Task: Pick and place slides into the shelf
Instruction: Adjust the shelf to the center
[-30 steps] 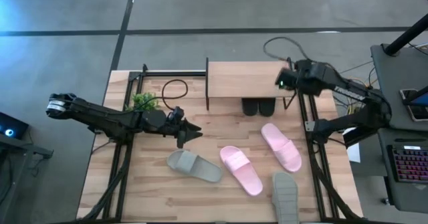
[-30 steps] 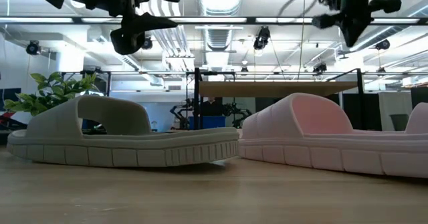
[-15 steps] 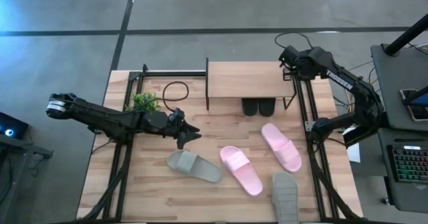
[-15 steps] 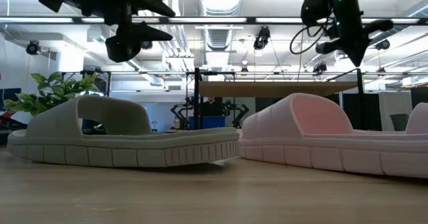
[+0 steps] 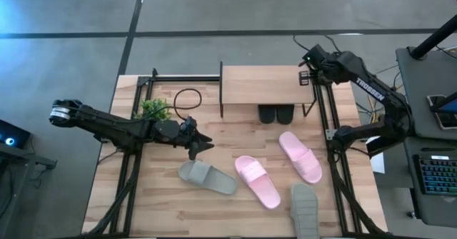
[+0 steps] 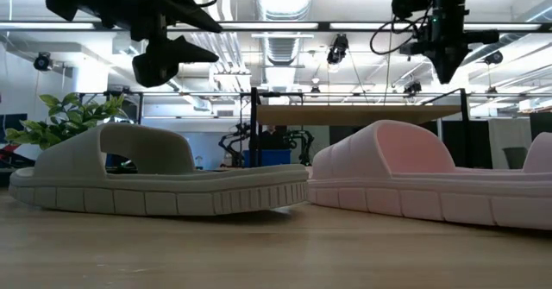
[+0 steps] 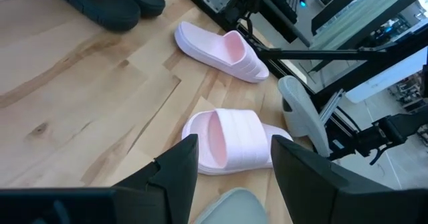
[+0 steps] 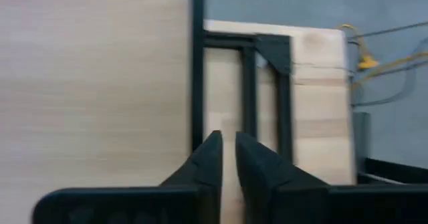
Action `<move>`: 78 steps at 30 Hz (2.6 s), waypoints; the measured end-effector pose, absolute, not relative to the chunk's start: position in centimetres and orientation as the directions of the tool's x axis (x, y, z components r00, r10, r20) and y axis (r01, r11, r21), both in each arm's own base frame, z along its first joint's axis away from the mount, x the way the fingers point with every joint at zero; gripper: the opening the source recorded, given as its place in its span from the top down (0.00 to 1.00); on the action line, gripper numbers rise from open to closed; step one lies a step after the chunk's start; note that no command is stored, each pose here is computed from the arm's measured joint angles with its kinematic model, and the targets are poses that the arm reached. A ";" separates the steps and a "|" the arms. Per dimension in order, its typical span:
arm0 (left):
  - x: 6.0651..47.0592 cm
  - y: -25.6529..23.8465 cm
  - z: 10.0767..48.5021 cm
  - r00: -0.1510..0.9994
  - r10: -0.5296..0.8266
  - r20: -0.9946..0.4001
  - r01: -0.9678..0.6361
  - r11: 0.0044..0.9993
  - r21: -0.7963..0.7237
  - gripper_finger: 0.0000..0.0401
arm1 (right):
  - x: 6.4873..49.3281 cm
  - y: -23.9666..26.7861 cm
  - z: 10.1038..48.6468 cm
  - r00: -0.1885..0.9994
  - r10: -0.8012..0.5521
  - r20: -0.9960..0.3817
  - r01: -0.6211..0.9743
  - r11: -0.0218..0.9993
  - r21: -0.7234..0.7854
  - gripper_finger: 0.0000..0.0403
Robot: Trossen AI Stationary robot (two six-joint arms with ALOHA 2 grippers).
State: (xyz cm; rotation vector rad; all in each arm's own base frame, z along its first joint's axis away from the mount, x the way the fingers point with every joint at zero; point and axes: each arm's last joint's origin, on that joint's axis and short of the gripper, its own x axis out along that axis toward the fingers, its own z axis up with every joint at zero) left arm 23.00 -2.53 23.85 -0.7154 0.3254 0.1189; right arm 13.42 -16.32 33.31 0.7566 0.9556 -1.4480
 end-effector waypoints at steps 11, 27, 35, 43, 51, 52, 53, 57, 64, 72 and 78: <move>23.0 -2.5 23.9 0.943 0.004 -0.332 -0.217 0.763 -0.609 0.57 | 14.3 -17.1 32.6 -0.072 -0.436 -0.897 0.996 0.022 -0.091 0.62; 23.0 -2.3 23.8 0.942 0.026 -0.333 -0.235 0.762 -0.603 0.57 | 16.0 -19.1 29.9 -0.180 -0.368 -0.912 0.981 0.007 -0.196 0.64; 23.0 -2.3 23.8 0.942 0.032 -0.334 -0.236 0.772 -0.591 0.57 | 16.3 -19.6 29.2 -0.202 -0.349 -0.915 0.974 0.024 -0.224 0.70; 23.0 -2.3 23.8 0.942 0.033 -0.334 -0.236 0.774 -0.588 0.57 | 16.2 -19.6 29.2 -0.206 -0.349 -0.914 0.972 0.035 -0.232 0.76; 22.9 -2.3 23.4 0.938 0.034 -0.346 -0.243 0.775 -0.584 0.57 | 16.2 -19.7 29.2 -0.207 -0.347 -0.915 0.971 0.040 -0.235 0.84; 22.9 -2.3 23.3 0.937 0.034 -0.347 -0.244 0.775 -0.583 0.57 | 16.2 -19.7 29.2 -0.207 -0.347 -0.915 0.971 0.039 -0.235 0.85; 22.9 -2.3 23.3 0.937 0.034 -0.347 -0.244 0.775 -0.583 0.57 | 16.2 -19.7 29.2 -0.207 -0.347 -0.915 0.971 0.040 -0.235 0.86; 22.9 -2.3 23.3 0.937 0.035 -0.346 -0.244 0.775 -0.583 0.57 | 16.2 -19.7 29.2 -0.207 -0.347 -0.915 0.971 0.039 -0.234 0.88; 22.9 -2.3 23.3 0.938 0.037 -0.345 -0.245 0.775 -0.583 0.57 | 16.2 -19.6 29.2 -0.202 -0.343 -0.917 0.973 0.041 -0.229 0.89; 22.9 -2.3 23.3 0.938 0.037 -0.345 -0.245 0.775 -0.583 0.57 | 16.4 -19.5 29.2 -0.185 -0.335 -0.924 0.976 0.051 -0.214 0.89; 22.9 -2.3 23.3 0.938 0.037 -0.345 -0.244 0.778 -0.580 0.57 | 17.0 -18.9 29.2 -0.169 -0.335 -0.927 0.976 0.072 -0.204 0.88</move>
